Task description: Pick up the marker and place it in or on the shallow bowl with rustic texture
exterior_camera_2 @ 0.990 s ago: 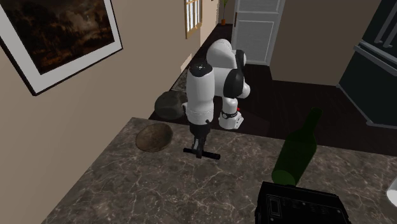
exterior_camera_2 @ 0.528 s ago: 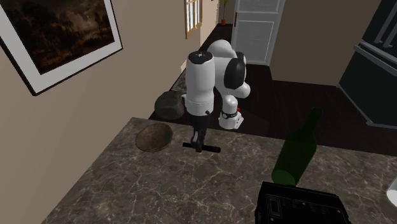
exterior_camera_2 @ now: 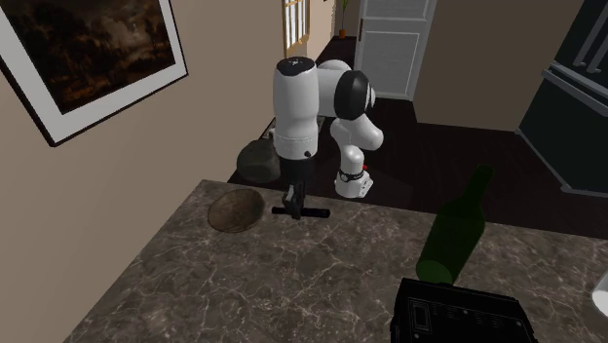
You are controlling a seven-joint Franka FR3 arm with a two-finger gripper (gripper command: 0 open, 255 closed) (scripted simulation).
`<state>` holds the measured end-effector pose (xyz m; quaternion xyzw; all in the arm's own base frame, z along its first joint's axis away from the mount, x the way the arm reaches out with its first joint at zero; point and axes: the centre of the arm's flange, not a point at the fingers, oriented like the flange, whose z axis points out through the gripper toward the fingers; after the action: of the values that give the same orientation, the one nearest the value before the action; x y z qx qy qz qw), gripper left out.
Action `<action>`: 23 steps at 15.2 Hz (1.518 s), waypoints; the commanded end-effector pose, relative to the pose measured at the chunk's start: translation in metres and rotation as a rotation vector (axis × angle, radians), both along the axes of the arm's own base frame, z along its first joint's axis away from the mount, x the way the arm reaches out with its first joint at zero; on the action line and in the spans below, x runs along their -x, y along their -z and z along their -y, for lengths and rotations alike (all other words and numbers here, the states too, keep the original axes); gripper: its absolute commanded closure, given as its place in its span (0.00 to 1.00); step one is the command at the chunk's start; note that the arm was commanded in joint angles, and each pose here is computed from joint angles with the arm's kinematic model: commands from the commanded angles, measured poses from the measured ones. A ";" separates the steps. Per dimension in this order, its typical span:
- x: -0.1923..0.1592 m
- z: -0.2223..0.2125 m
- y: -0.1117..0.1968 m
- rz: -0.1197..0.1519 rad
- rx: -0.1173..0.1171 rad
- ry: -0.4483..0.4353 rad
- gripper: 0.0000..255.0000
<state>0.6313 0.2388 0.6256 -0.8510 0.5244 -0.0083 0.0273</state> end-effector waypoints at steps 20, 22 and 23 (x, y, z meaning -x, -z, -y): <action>-0.048 0.203 0.020 0.000 0.000 -0.001 1.00; -0.048 0.203 0.030 0.000 0.000 -0.001 1.00; -0.048 0.203 0.035 0.000 0.000 -0.001 1.00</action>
<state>0.6805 0.0356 0.5944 -0.8512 0.5241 -0.0080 0.0269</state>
